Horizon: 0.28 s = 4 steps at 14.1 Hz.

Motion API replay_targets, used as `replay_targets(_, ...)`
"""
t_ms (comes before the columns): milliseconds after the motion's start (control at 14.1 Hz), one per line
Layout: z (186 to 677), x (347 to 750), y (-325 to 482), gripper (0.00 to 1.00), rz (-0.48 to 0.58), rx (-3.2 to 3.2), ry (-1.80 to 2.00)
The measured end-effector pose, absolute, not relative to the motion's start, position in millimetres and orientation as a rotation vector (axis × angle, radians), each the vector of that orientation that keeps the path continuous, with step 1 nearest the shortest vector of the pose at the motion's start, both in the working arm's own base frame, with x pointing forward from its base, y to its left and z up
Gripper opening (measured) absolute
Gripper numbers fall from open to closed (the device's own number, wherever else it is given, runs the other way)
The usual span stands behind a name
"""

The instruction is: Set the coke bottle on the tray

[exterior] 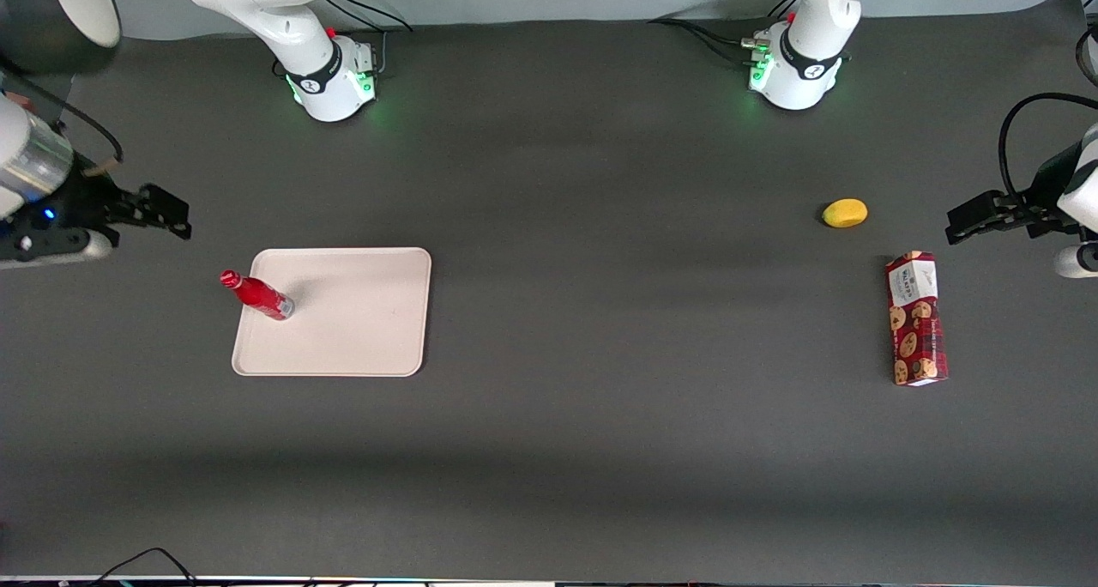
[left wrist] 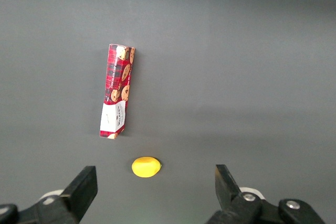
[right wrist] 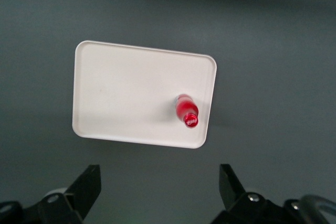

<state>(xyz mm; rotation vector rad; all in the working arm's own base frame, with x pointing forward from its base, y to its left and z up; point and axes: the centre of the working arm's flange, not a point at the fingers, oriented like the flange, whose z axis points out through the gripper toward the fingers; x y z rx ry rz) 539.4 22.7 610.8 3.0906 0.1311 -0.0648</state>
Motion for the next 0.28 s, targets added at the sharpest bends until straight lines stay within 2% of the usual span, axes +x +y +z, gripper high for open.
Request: replay_targets(283,664.0,523.9,32.9,1.0,-0.094,3.134,0.064)
